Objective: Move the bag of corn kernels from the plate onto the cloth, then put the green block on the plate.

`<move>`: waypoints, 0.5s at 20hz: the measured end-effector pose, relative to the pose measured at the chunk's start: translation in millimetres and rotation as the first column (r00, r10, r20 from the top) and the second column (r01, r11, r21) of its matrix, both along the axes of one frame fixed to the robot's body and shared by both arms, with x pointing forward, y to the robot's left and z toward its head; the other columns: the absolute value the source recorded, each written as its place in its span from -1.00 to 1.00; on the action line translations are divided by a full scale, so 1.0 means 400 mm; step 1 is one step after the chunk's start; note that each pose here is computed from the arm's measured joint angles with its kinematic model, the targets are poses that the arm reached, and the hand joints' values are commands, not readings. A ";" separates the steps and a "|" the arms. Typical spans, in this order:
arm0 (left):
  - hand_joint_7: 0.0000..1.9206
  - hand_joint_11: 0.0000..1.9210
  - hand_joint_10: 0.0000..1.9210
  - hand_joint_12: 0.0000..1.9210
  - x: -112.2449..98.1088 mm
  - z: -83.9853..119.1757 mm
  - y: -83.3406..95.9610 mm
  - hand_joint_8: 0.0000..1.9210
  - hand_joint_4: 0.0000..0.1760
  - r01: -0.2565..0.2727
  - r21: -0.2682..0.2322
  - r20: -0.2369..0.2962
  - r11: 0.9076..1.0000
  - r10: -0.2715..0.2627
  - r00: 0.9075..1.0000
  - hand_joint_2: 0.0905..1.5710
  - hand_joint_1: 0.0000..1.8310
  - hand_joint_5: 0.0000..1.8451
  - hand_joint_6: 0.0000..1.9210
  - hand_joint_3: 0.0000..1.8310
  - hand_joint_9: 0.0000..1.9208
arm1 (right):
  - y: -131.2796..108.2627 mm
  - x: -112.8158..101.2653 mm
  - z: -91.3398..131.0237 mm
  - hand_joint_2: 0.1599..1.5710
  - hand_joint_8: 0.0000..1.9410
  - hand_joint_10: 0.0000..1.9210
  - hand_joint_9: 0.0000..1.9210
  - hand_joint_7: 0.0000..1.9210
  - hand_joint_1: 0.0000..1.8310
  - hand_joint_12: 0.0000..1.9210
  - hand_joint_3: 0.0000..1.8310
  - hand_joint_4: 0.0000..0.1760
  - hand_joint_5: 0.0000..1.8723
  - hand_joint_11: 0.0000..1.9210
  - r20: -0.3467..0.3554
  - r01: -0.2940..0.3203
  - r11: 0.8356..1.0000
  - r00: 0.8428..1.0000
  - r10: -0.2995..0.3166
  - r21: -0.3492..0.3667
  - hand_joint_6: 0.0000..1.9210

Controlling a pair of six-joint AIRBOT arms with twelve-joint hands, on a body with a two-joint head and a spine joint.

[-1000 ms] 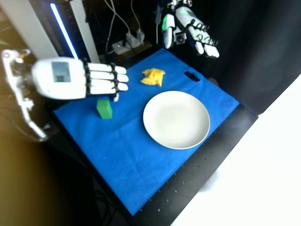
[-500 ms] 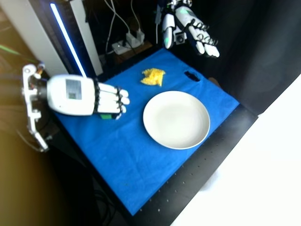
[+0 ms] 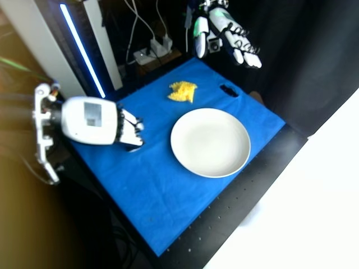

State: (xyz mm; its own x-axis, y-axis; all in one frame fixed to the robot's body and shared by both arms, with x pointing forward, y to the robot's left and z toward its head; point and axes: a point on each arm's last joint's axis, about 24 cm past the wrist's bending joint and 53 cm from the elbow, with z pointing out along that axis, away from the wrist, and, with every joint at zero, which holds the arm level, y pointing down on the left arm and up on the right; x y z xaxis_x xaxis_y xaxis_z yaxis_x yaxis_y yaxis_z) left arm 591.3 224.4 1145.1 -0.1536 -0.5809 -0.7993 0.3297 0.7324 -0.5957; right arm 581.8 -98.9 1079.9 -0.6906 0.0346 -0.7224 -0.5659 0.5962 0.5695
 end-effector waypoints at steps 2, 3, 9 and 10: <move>-1.00 -1.00 -1.00 -1.00 0.000 0.001 0.002 -1.00 0.54 -0.003 -0.001 0.001 1.000 0.003 1.000 0.69 -0.83 -0.97 -1.00 -1.00 -1.00 | -0.005 0.015 0.022 0.52 0.52 0.55 -0.07 -0.10 0.33 0.88 -0.99 -1.00 -0.29 -0.40 -0.009 0.021 0.999 1.000 -0.021 0.049 0.25; -1.00 -1.00 -1.00 -1.00 0.000 0.002 0.001 -1.00 0.55 -0.001 -0.002 0.003 1.000 0.001 1.000 0.68 -0.84 -0.97 -1.00 -1.00 -1.00 | -0.007 0.022 0.040 0.52 0.49 0.56 -0.10 -0.09 0.33 0.90 -1.00 -1.00 -0.29 -0.34 -0.013 0.030 0.996 0.999 -0.029 0.083 0.27; -1.00 -1.00 -1.00 -0.99 -0.002 -0.005 0.007 -1.00 0.67 -0.007 0.004 -0.005 1.000 0.007 1.000 0.64 -0.86 -0.98 -1.00 -1.00 -1.00 | 0.001 0.114 0.194 0.57 0.46 0.45 -0.05 -0.12 0.30 0.84 -1.00 -1.00 -0.38 -0.23 0.106 0.046 0.975 0.992 -0.071 0.218 0.49; -1.00 -0.99 -1.00 -0.99 -0.002 -0.004 0.007 -1.00 0.55 -0.007 0.003 -0.003 1.000 0.007 1.000 0.64 -0.84 -0.97 -1.00 -1.00 -1.00 | 0.020 0.140 0.226 0.58 0.51 0.50 -0.07 -0.14 0.30 0.87 -1.00 -1.00 -0.40 -0.23 0.132 0.043 0.968 0.988 -0.078 0.248 0.49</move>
